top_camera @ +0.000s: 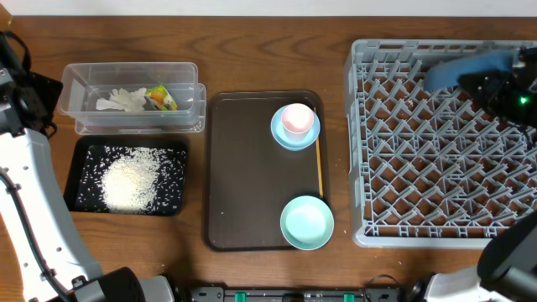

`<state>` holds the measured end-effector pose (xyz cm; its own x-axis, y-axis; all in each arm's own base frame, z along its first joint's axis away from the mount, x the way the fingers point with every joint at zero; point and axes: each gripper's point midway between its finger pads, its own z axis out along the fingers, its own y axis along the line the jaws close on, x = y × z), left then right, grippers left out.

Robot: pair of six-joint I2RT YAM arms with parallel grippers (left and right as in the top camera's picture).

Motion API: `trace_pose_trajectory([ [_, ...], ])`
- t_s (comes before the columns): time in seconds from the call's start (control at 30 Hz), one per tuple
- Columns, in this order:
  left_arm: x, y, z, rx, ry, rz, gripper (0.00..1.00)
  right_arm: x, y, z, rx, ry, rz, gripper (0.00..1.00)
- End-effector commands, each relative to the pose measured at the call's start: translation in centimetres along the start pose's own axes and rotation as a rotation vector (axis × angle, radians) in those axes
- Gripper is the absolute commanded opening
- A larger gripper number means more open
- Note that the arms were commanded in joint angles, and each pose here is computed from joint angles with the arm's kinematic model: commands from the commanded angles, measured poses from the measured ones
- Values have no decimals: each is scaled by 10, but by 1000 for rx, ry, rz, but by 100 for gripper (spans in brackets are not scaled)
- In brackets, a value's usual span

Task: Sort waste into correct bins and load items into the dishwasher rack
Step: 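Lower the blue plate into the rack's back corner and release, then move the right gripper to the mint-green bowl on the tray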

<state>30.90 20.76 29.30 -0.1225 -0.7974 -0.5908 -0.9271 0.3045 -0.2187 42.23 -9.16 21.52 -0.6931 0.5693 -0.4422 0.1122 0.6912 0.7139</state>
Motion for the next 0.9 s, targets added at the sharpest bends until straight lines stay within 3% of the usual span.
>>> trace_pose_trajectory([
  [0.0, -2, 3, 1, -15, -7, -4, 95, -7, 3, -23, 105, -72, -16, 39],
  [0.23, -2, 3, 1, -15, -7, -4, 95, -3, 30, -60, 160, -149, -3, 41],
  [0.47, -2, 3, 1, -15, -7, -4, 95, 11, 80, -95, 101, -206, -79, 43],
  [0.5, -2, 3, 1, -15, -7, -4, 95, 14, 91, -99, 70, -209, -98, 47],
  [0.53, -2, 3, 1, -15, -7, -4, 95, 19, 105, -103, 23, -204, -109, 57],
  [0.63, -2, 3, 1, -15, -7, -4, 95, 36, 138, -110, -110, -164, -115, 69],
  [0.87, -2, 3, 1, -15, -7, -4, 95, 86, 199, -94, -314, 18, -219, 67],
])
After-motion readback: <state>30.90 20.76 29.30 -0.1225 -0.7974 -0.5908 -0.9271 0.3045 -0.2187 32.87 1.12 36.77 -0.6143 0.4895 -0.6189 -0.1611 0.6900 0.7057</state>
